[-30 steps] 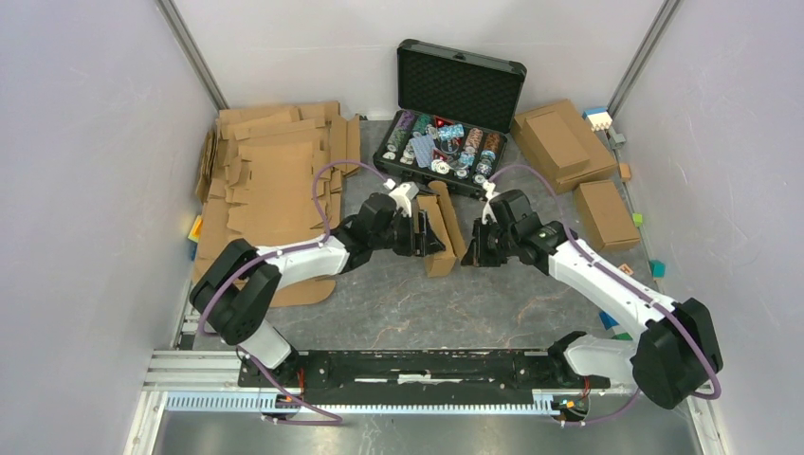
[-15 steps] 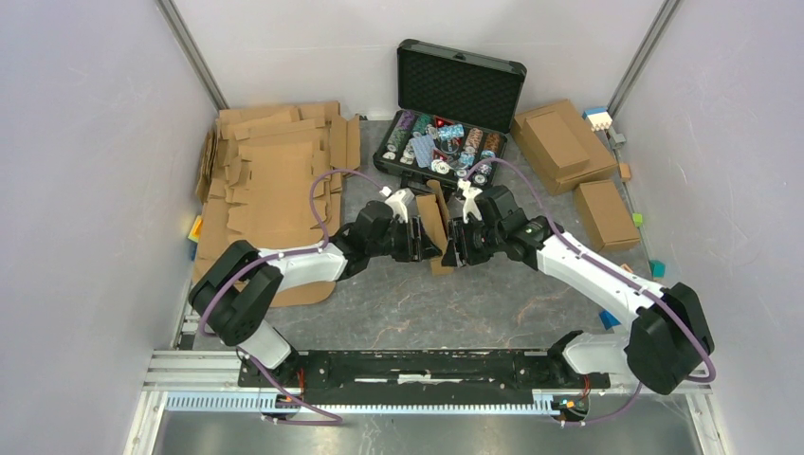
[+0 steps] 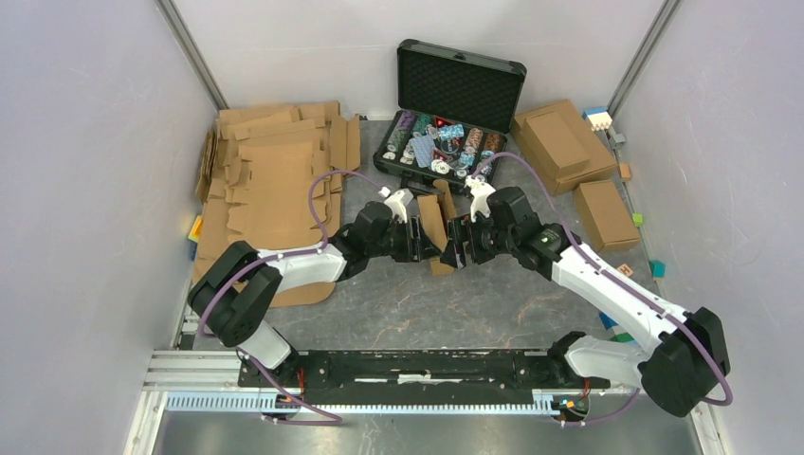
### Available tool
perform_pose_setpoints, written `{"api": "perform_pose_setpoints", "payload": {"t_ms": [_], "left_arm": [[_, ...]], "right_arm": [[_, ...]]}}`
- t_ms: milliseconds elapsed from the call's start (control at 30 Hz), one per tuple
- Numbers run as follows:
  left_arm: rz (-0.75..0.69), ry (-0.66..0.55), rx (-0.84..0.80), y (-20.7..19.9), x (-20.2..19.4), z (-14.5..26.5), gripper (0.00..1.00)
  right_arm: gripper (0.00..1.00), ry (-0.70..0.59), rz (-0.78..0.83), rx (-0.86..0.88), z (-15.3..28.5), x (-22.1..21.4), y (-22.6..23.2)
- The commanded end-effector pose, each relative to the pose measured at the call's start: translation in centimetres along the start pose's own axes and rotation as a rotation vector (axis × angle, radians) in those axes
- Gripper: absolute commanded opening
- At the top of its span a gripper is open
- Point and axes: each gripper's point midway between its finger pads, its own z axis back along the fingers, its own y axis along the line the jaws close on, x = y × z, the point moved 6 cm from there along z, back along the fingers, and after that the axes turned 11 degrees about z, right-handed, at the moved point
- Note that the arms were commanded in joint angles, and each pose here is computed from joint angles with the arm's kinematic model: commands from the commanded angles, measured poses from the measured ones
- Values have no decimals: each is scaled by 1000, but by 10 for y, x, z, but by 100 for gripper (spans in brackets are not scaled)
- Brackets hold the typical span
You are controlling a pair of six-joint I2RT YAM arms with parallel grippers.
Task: Fold the paper box
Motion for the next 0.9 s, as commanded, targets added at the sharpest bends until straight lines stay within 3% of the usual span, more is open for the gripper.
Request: {"api": "perform_pose_setpoints", "payload": {"t_ms": [0, 200, 300, 733, 867], "left_arm": [[-22, -20, -8, -10, 4, 8, 58], [-36, -9, -3, -11, 5, 8, 58], [-36, 6, -9, -12, 5, 6, 58], [-54, 29, -34, -15, 6, -1, 57], [-40, 20, -60, -18, 7, -3, 57]], "right_arm": [[84, -42, 54, -56, 10, 7, -7], [98, -80, 46, -73, 11, 10, -19], [98, -86, 46, -50, 4, 14, -23], [73, -101, 69, 180, -24, 18, -2], [72, -59, 88, 215, -35, 6, 4]]}}
